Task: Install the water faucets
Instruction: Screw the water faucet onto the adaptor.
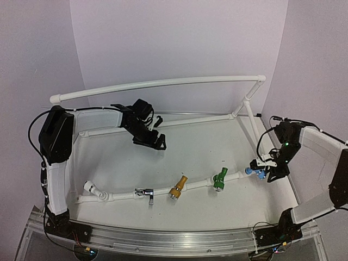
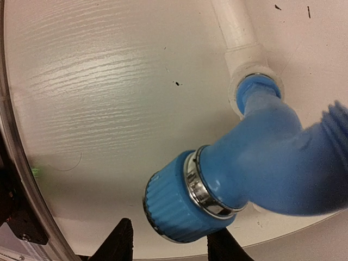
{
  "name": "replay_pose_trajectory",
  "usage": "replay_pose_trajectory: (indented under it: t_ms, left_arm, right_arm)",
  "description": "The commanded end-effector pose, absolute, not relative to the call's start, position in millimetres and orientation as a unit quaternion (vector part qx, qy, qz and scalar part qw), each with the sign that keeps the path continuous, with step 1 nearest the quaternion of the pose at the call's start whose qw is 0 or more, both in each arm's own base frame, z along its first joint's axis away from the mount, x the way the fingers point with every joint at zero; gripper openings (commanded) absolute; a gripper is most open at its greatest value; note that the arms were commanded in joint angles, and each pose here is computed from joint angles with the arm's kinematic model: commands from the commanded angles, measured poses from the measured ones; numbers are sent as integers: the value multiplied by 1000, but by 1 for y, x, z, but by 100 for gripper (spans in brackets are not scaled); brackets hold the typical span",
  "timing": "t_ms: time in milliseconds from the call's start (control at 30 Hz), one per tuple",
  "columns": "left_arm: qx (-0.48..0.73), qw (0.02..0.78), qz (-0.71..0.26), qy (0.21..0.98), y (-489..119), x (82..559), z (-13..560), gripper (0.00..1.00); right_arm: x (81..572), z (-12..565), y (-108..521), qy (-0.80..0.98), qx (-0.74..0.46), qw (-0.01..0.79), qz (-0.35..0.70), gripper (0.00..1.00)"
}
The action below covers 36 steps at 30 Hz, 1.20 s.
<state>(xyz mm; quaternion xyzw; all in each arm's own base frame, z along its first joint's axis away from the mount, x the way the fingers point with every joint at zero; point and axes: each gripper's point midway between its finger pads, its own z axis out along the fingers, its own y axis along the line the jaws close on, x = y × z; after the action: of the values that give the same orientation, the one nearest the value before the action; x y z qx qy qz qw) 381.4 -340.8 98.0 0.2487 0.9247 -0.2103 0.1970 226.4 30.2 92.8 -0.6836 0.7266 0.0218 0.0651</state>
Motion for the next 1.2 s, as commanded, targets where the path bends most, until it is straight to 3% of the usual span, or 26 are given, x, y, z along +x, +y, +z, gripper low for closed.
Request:
replay_pose_trajectory:
  t_ms: [0,600,733,833,933,1167]
  left_arm:
    - [244,235,-219,915,-341,386,130,97]
    - [240,234,-220,916,-342,387,127,97]
    - [238,234,-221,916,-342,388,126,97]
    - [238,234,-221,916,-342,387,125,97]
    - [238,232,-220,917,-341,386,126,97]
    - [240,229,-219,917,-340,384,127,97]
  right_arm:
    - [214,88,39,721,-688,71,43,40]
    - [219,105,94,728,-658,191,40,30]
    - [218,109,103,724,-655,214,36,19]
    - [216,105,102,720,-659,217,26,17]
    - [217,102,97,720,-660,213,10,23]
    - [224,127,85,660,-710,238,-68,53]
